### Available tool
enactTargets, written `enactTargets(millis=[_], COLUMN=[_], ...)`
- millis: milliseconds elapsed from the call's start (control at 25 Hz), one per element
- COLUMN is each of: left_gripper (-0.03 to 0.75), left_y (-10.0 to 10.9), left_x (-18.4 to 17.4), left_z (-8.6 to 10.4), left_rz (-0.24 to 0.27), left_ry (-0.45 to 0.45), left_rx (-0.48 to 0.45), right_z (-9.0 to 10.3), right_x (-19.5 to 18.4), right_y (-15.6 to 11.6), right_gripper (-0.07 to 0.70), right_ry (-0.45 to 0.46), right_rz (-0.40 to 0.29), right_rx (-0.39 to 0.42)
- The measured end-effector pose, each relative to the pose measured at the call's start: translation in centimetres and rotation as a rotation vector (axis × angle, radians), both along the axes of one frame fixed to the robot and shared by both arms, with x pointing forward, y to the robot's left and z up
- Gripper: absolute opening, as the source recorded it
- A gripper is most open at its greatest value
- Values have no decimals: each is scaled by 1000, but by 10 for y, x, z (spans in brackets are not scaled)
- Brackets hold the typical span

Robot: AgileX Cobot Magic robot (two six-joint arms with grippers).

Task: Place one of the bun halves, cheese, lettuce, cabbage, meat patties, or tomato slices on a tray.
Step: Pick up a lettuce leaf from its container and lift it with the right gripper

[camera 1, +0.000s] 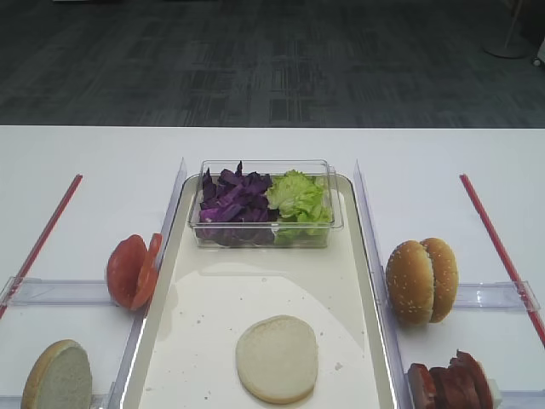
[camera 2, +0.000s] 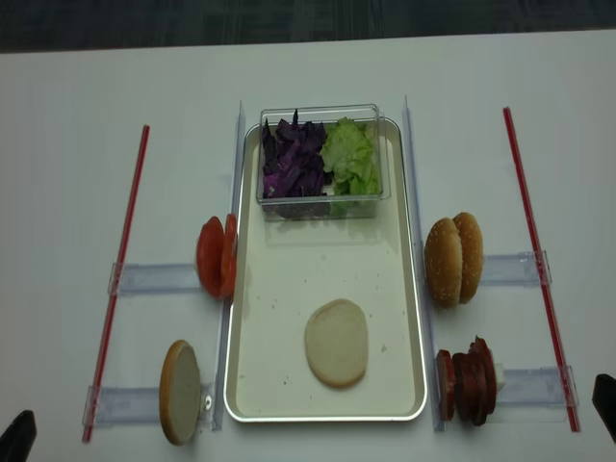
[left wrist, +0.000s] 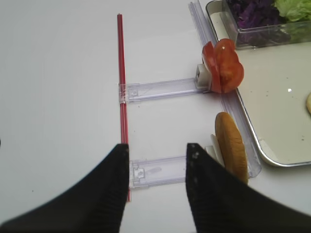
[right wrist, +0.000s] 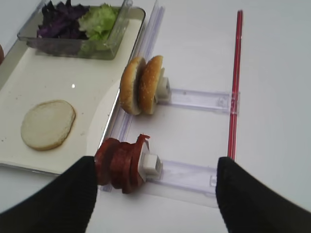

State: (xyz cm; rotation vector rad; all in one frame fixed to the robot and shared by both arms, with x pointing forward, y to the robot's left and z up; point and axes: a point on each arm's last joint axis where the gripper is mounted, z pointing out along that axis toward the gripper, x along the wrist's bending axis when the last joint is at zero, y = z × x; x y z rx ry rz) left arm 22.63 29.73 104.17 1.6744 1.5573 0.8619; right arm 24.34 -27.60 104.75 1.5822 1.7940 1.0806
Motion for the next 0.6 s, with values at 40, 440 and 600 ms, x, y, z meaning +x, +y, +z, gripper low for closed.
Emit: enactTargets(millis=[40, 440, 600], left_gripper=[271, 271, 271], left_y=[0, 0, 0], left_x=[0, 0, 0], left_z=[0, 0, 0], left_rz=[0, 0, 0], left_ry=[0, 0, 0], left_rx=[0, 0, 0], right_z=[0, 4, 12], right_x=[6, 63, 86], right_y=[0, -4, -6], right_gripper=[537, 537, 537], right_ry=[34, 271, 327], right_rz=[-1, -25, -34], right_rx=[1, 0, -22])
